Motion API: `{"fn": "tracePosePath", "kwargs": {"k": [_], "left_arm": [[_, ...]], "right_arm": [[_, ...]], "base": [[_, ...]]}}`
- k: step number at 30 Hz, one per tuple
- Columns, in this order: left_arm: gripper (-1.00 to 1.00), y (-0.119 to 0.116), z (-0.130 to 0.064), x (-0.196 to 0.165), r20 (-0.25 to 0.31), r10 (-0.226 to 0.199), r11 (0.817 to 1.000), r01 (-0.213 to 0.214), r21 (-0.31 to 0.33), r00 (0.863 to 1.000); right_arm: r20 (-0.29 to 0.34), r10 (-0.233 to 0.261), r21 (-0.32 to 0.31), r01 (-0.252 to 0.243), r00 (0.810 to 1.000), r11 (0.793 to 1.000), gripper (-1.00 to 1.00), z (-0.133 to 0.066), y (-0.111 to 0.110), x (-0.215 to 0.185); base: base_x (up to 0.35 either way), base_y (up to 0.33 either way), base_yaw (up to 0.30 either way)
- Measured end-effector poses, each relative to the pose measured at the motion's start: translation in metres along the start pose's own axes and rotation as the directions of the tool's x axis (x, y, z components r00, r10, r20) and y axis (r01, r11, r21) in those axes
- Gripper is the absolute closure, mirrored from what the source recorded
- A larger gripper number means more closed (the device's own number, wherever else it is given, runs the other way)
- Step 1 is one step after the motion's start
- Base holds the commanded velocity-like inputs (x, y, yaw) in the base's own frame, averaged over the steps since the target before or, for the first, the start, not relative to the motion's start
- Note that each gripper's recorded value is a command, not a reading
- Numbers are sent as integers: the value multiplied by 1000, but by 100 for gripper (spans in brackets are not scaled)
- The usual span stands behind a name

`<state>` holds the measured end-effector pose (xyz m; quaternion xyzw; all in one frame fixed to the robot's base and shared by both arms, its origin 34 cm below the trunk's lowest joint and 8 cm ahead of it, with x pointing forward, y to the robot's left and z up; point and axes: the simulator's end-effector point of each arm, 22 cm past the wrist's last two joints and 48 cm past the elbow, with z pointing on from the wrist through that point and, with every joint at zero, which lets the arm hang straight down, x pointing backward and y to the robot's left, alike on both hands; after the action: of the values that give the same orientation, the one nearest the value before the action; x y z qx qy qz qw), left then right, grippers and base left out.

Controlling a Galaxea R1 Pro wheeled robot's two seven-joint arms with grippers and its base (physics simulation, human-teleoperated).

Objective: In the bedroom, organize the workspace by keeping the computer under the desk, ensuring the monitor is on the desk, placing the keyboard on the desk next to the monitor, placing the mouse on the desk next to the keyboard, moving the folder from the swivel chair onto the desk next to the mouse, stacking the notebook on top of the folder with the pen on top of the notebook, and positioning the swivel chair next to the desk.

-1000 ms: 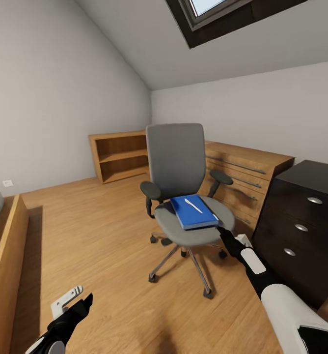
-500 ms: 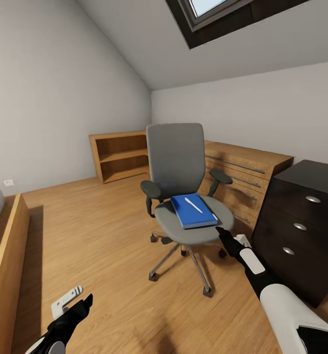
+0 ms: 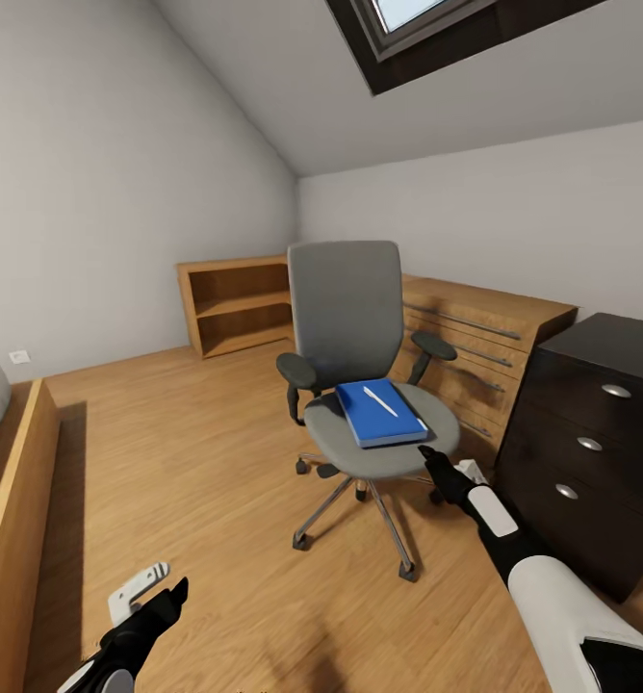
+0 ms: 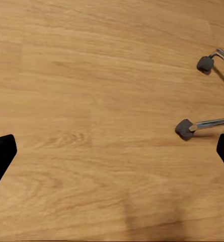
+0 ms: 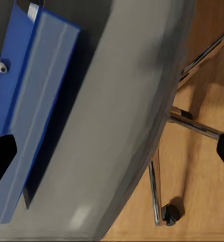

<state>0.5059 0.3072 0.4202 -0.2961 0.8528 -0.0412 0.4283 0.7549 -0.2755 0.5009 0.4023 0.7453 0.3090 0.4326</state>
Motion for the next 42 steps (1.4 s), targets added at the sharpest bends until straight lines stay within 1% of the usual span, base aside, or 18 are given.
{"fn": "tracePosePath", "kwargs": {"k": [10,22,25,26,28,36,39,42], "left_arm": [[-100,1,2,4,-9,4,1000,-4,-5,1000],[-100,2,2,5,-12,5,1000,-5,-6,1000],[-100,1,2,5,-11,5,1000,-5,-5,1000],[-100,1,2,5,-12,5,1000,-5,-4,1000],[-100,1,2,5,-12,5,1000,-5,-3,1000],[-100,0,2,5,-12,5,1000,-5,-3,1000],[-100,0,2,5,-12,4,1000,-4,-2,1000],[-100,0,2,5,-12,5,1000,-5,-3,1000]], "right_arm": [[-5,1,9,-1,1000,1000,-100,3,-6,3],[-6,3,13,-3,1000,1000,-100,3,-8,3],[-5,4,13,-4,1000,1000,-100,3,-8,2],[-6,-5,20,5,1000,1000,-100,3,-11,3],[-4,3,13,-3,1000,1000,-100,3,-8,2],[-3,0,16,0,1000,1000,-100,3,-9,2],[0,9,9,-9,1000,1000,-100,3,-7,0],[-3,3,15,-3,1000,1000,-100,3,-9,2]], "base": [[0,0,149],[15,0,27],[200,0,2],[274,0,1],[303,0,0],[325,0,0],[329,0,0],[329,0,0]]}}
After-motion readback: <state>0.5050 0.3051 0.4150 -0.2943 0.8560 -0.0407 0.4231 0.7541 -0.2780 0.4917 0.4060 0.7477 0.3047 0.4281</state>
